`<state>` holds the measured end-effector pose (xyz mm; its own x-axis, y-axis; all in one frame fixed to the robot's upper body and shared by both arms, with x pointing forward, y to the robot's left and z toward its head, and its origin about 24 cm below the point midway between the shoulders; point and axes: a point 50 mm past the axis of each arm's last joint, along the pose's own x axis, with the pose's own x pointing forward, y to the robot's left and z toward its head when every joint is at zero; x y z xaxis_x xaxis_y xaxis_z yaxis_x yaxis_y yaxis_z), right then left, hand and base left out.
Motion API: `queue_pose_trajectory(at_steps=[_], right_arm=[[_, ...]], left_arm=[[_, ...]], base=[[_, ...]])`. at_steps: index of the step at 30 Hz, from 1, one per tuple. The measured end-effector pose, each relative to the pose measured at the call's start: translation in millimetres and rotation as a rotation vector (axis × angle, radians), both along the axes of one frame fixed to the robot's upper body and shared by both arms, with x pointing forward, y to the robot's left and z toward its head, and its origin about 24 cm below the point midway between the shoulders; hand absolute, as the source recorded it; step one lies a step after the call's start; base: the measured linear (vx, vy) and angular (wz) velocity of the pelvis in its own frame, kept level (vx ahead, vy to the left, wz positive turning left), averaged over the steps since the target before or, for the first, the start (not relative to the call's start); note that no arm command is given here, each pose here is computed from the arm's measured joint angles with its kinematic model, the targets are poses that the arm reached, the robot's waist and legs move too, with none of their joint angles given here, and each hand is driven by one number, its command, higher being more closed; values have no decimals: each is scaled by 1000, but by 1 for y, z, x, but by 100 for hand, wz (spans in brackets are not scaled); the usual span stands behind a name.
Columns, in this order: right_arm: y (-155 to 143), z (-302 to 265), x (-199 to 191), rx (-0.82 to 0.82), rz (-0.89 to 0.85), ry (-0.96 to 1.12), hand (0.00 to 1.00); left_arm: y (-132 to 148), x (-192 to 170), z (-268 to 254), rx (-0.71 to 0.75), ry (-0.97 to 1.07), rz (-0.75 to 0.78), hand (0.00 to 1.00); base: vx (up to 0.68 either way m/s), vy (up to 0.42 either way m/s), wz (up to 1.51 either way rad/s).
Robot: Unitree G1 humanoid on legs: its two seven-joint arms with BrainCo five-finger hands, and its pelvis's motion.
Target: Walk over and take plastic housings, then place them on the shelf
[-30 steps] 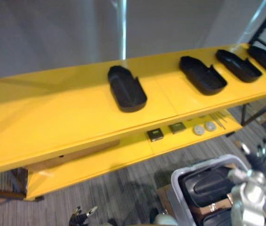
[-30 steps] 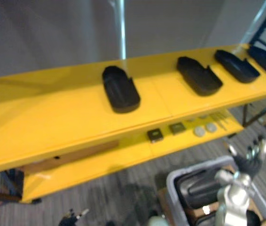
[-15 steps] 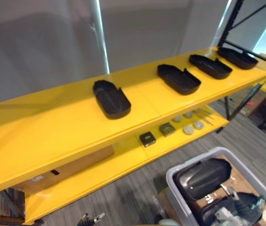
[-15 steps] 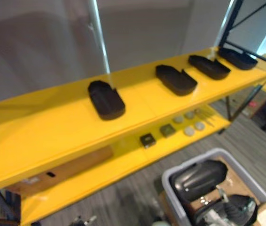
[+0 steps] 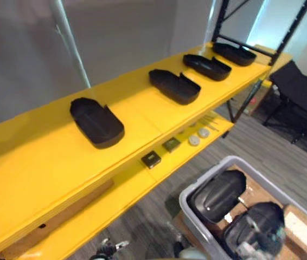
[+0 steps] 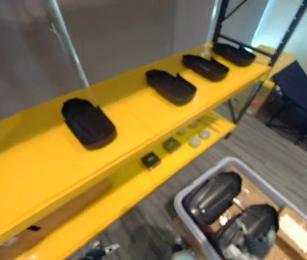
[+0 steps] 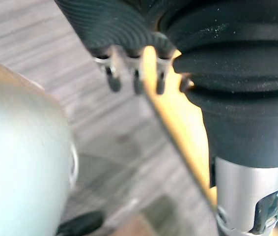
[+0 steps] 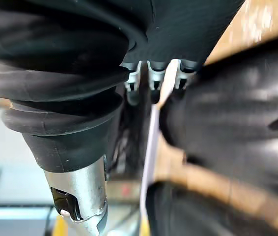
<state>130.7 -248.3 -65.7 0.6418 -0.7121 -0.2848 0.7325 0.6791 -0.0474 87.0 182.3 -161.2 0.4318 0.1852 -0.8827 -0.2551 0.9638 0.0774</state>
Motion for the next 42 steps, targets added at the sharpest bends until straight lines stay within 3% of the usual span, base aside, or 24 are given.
queue_pose_trajectory(at_steps=[11, 18, 22, 27, 35, 42], right_arm=[[18, 16, 41, 9, 175, -133, 0], [30, 17, 54, 39, 248, -152, 0], [45, 9, 45, 119, 201, -149, 0], [48, -5, 17, 139, 206, -65, 0], [61, -4, 28, 132, 277, -61, 0], [61, -16, 15, 145, 321, 36, 0]], left_arm=[[21, 5, 9, 74, -109, 70, 0], [9, 33, 16, 105, -204, -51, 0], [1, 50, 22, 116, -228, -165, 0], [3, 54, 21, 123, -164, -126, 0], [34, 36, 17, 174, -85, -63, 0], [45, 4, 7, 174, 23, 0, 0]], base=[[-87, 30, -4], [34, 9, -2], [-117, 47, -96], [-284, 23, -141], [-139, -117, -116], [-76, -284, -86]])
